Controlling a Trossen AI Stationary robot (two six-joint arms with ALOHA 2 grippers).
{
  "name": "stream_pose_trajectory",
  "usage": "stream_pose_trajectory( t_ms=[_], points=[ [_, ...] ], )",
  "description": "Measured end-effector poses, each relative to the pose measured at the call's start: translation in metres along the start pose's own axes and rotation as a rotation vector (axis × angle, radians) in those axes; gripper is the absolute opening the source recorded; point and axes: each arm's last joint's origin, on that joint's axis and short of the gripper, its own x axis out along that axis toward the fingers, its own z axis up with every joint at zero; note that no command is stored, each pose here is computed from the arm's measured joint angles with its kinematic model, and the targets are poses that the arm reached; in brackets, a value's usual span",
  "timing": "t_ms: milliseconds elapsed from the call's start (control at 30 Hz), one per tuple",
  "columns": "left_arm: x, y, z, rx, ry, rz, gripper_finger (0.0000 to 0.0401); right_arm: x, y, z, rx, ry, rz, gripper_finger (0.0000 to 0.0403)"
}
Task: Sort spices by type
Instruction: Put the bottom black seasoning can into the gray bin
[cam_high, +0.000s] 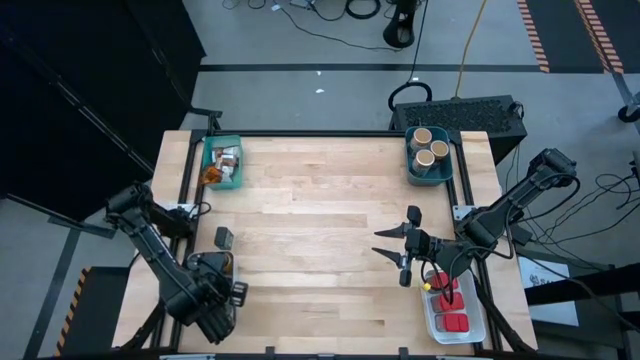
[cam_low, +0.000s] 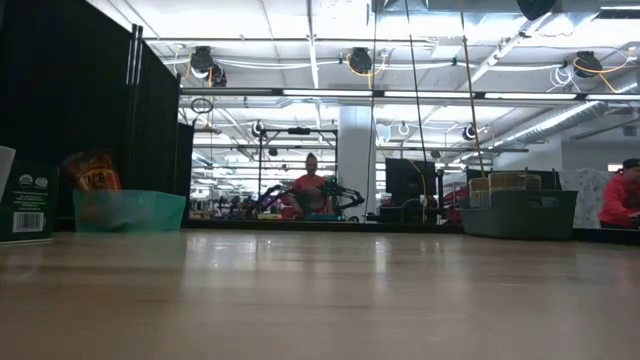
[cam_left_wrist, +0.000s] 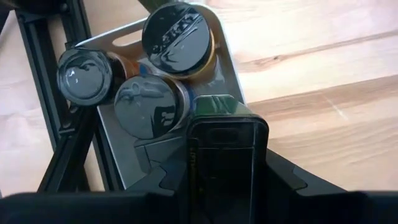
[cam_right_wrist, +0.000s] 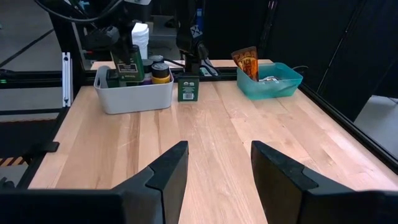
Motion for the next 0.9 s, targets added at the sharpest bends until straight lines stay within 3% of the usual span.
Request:
stream_pose_trajectory(
  t_ms=[900],
  points=[
    [-0.0009, -0.0085, -0.0042, 0.019, -0.026, -0.025, 0.013, 0.0, -0.0002, -0.0007, -0.006, 0.005, -0.002, 0.016]
  ],
)
